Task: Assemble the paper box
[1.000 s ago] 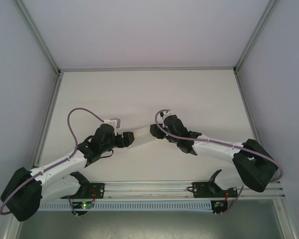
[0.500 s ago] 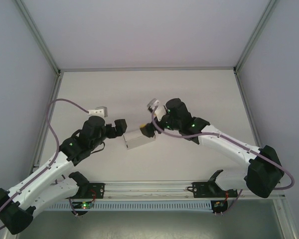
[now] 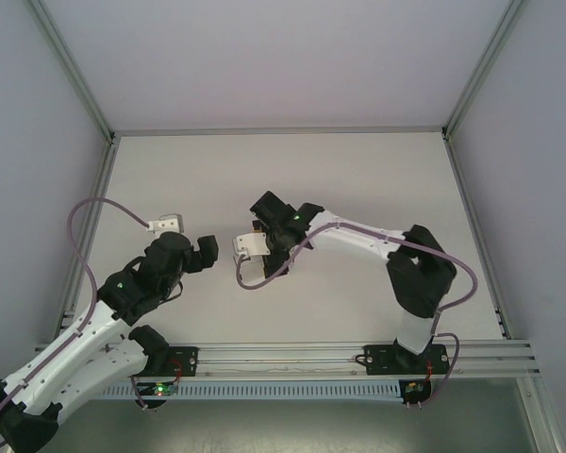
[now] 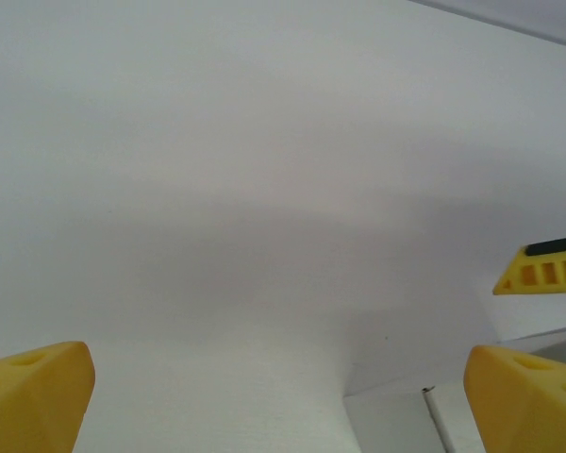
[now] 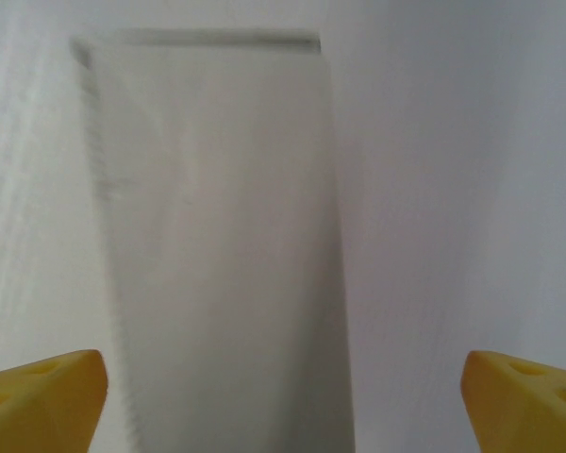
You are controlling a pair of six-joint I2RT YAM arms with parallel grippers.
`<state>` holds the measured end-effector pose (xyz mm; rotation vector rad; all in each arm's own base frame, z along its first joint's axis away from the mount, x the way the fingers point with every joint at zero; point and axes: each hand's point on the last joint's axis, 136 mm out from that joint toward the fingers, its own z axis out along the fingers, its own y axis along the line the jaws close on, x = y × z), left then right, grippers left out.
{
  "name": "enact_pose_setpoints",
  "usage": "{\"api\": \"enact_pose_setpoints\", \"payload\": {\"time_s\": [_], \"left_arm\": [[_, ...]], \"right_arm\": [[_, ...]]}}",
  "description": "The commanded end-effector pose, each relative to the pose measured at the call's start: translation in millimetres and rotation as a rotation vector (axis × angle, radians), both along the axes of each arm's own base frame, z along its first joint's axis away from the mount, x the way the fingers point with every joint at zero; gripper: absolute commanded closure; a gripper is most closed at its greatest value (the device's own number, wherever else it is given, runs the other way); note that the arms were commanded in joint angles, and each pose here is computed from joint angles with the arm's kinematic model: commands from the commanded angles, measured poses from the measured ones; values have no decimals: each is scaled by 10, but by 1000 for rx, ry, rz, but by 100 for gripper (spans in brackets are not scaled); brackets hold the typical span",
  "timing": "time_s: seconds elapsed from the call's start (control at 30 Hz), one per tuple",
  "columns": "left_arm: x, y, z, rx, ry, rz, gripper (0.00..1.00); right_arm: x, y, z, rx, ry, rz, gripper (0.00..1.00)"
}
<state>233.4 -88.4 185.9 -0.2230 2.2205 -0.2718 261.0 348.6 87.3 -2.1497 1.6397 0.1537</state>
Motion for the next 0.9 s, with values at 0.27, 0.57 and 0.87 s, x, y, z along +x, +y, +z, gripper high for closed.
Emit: {"api": "enact_pose_setpoints", "payload": {"time_s": [0.27, 0.57, 0.87], "left_arm": [[-96, 74, -125, 21, 6, 2, 0], [-145, 155, -133, 3, -16, 35, 0], [-130, 143, -172, 20, 6, 33, 0]], "right_arm": [[255, -135, 145, -126, -335, -132, 60], [739, -565, 411, -123, -729, -498, 63], [258, -710, -216, -83, -618, -425, 47]]}}
